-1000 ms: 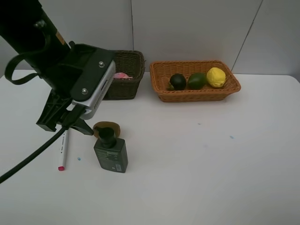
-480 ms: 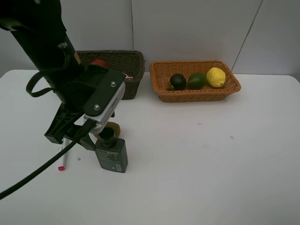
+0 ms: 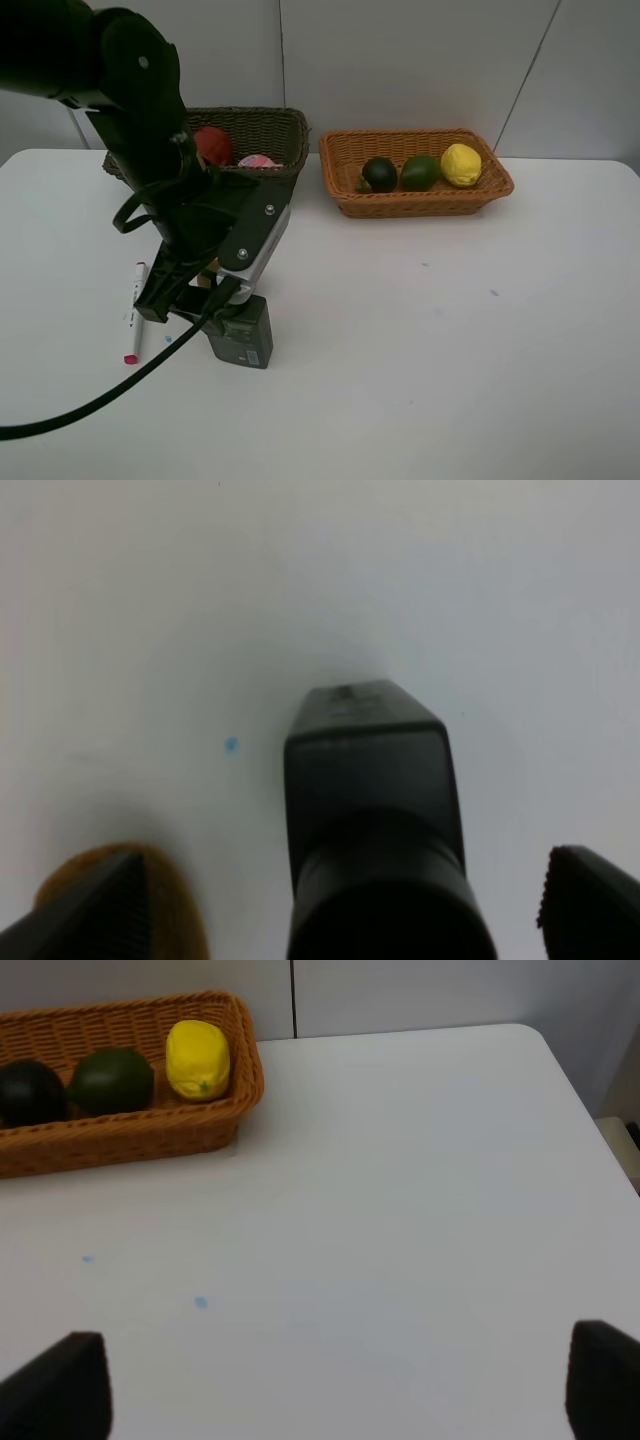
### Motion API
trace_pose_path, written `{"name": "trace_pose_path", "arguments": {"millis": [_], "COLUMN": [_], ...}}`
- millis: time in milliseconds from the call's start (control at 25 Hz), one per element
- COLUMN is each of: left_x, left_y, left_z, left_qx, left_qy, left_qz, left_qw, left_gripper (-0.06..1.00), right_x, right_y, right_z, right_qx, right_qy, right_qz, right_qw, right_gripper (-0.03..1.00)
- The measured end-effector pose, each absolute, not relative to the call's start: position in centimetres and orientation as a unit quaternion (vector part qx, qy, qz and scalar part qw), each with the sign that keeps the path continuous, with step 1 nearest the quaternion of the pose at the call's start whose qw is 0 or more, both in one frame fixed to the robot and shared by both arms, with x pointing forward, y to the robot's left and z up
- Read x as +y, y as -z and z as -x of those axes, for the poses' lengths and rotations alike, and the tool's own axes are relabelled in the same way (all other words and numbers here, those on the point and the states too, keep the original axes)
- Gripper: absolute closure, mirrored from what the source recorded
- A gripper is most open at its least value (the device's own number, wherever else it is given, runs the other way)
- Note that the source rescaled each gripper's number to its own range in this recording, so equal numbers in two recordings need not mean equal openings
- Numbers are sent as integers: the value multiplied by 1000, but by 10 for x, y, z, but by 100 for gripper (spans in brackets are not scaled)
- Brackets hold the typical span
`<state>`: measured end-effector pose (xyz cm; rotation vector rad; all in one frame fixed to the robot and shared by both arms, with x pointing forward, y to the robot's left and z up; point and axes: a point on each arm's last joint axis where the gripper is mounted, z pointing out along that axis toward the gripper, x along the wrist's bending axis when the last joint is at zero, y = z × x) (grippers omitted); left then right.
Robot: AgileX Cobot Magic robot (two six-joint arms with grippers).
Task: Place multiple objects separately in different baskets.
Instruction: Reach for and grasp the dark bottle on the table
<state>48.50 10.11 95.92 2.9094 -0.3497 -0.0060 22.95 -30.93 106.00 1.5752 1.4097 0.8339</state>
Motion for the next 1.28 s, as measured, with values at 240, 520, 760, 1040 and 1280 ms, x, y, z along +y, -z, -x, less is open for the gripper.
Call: {"name": "trace_pose_path", "arguments": {"millis": [240,520,760,1040,1280], "left_x": [99,95,90,89,89], "left_y": [-949,-934,-921,-920,-920], "left_z": [-486,-487,-488,-489,-489], "left_qx": [-115,-115,-118,-118,-120], "left_qy": [16,32,36,37,40], "left_qz": [-988,-988,-988,-988,-988], "left_qw": [101,93,89,88,84], "left_gripper": [-5,-5,-5,14,57], "right_x": [-309,-309,-309,-309,-309], "right_y": [-1060,-1060,-1060,-1060,-1060], "right_z": [-230,-230,-230,-230,-230], "right_qx": [563,563,563,563,563], "right_qy": [-333,-333,-333,-333,-333], "right_qz": [-629,-629,-629,-629,-629], "right_qw": [421,421,421,421,421], "right_gripper": [-3,-3,-3,-2,-2]}}
